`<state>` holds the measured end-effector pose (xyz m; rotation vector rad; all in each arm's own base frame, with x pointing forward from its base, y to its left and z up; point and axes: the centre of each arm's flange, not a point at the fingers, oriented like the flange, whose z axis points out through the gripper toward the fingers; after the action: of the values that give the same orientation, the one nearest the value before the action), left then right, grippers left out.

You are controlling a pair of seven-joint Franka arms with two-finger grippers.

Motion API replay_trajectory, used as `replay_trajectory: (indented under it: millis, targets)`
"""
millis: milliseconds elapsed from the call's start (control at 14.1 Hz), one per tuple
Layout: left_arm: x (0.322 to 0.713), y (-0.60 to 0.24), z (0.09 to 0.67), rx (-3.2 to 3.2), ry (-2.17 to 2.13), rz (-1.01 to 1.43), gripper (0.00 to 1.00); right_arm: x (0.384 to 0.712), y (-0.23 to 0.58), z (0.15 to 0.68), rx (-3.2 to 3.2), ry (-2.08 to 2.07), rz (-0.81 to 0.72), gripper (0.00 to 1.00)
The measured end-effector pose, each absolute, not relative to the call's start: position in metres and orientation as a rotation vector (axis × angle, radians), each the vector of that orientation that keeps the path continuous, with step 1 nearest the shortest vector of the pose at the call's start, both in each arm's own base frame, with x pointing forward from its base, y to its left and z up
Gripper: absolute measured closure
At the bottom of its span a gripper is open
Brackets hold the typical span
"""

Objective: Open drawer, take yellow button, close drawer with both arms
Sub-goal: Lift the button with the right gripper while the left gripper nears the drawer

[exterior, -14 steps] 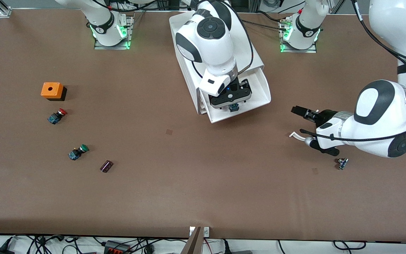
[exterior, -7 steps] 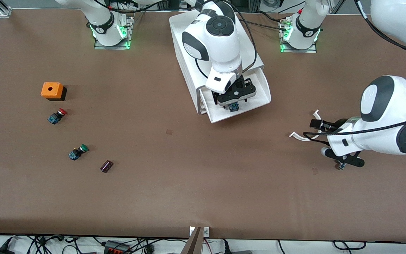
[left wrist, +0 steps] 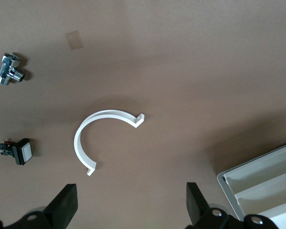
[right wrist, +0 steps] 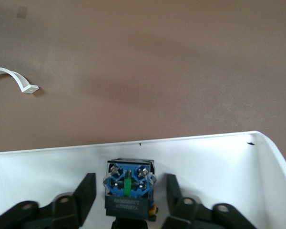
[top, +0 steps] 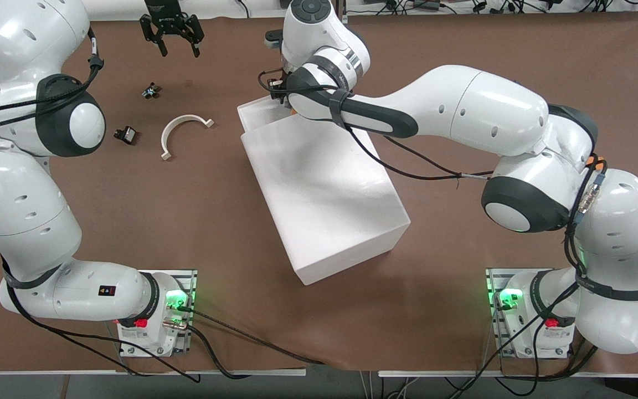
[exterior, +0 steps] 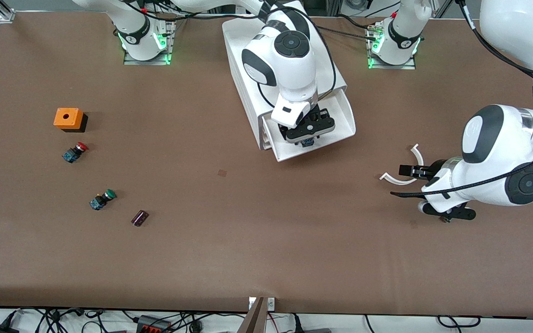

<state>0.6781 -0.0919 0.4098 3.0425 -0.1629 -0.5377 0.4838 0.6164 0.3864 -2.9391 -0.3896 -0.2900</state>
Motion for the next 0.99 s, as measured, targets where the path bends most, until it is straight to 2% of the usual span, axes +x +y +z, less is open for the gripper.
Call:
replay_trajectory:
  millis: [141,354,566,778,990]
  targets:
    - [0.678,-0.091,0.409,3.043,-0.159,-0.540,0.00,0.485,0.616,0.389,-2.939,-0.388,-0.294,0.59]
    - [0.679,-0.090,0.409,3.044,-0.149,-0.539,0.00,0.488,0.613,0.400,-2.950,-0.380,-0.292,0.59]
    - [0.679,-0.091,0.409,3.045,-0.145,-0.539,0.00,0.500,0.603,0.440,-2.954,-0.349,-0.321,0.59]
    - [0.677,-0.101,0.408,3.047,-0.157,-0.539,0.00,0.536,0.560,0.473,-2.998,-0.240,-0.361,0.59]
    - [0.679,-0.136,0.406,3.055,-0.007,-0.479,0.00,0.593,0.487,0.477,-3.070,-0.117,-0.330,0.59]
